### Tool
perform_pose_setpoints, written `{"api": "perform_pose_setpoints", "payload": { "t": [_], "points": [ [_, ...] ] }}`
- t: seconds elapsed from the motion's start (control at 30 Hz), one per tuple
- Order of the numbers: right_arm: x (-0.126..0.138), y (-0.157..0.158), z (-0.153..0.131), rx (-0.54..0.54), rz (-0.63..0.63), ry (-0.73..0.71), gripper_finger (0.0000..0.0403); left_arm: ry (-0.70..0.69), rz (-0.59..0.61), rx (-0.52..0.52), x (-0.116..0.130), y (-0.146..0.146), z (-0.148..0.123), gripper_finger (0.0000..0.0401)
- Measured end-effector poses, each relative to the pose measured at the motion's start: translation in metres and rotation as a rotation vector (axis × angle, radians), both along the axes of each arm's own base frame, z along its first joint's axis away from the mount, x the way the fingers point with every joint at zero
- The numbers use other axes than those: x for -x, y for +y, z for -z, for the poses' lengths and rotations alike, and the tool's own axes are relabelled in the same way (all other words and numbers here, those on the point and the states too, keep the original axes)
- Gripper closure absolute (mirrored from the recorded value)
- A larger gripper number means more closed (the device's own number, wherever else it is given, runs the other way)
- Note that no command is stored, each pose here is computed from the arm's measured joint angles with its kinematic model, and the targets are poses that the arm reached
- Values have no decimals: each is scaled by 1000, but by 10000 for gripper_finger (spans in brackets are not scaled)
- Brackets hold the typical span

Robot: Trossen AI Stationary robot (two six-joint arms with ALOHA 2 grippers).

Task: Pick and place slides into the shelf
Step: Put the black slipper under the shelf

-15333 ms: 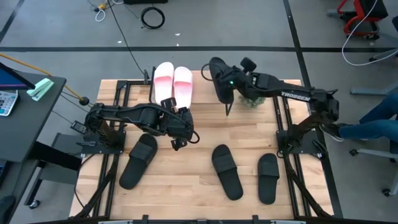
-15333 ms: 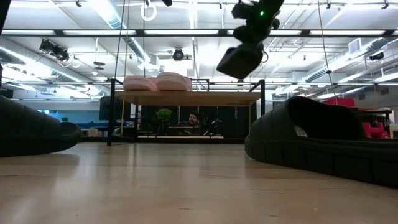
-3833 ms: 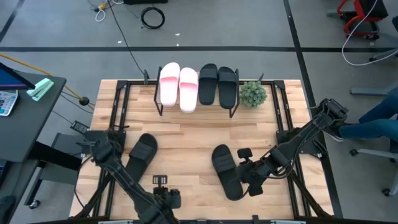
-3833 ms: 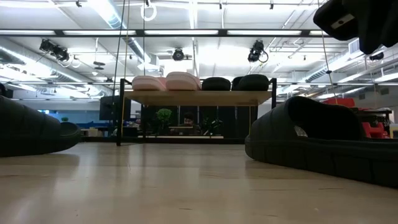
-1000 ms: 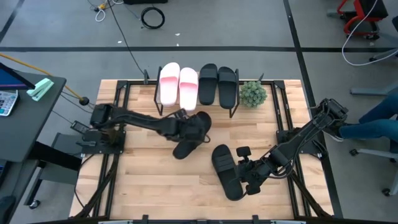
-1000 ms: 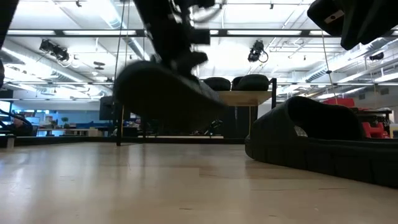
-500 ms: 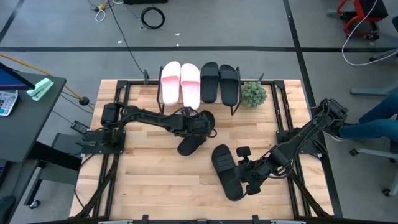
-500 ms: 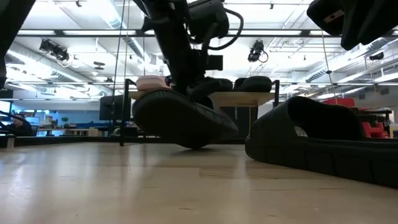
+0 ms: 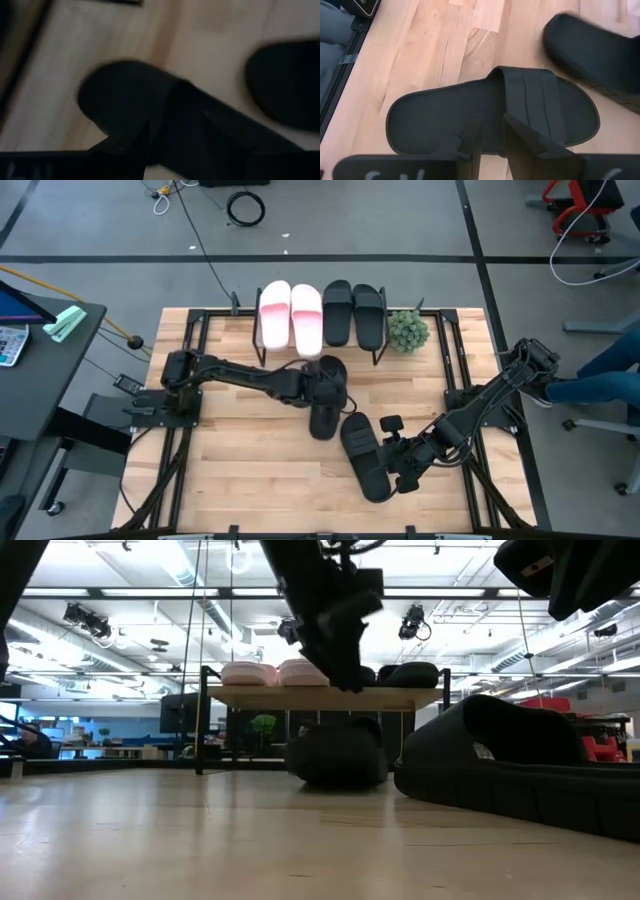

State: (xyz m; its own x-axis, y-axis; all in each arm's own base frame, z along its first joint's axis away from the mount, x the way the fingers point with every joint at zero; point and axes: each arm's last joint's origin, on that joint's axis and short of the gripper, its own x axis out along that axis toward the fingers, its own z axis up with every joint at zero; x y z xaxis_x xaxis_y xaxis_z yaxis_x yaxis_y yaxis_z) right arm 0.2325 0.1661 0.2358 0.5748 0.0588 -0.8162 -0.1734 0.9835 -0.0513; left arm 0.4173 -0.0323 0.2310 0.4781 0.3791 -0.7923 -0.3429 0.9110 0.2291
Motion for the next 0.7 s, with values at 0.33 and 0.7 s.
{"api": "perform_pose_setpoints", "payload": {
  "t": [0.33,0.7],
  "points": [
    [0,0,0,-1,1,0,321,244,185,188,29,-68,-15,306],
    [-1,0,0,-3,-4,-8,321,123,410,181,25,-138,1,396]
  ]
}}
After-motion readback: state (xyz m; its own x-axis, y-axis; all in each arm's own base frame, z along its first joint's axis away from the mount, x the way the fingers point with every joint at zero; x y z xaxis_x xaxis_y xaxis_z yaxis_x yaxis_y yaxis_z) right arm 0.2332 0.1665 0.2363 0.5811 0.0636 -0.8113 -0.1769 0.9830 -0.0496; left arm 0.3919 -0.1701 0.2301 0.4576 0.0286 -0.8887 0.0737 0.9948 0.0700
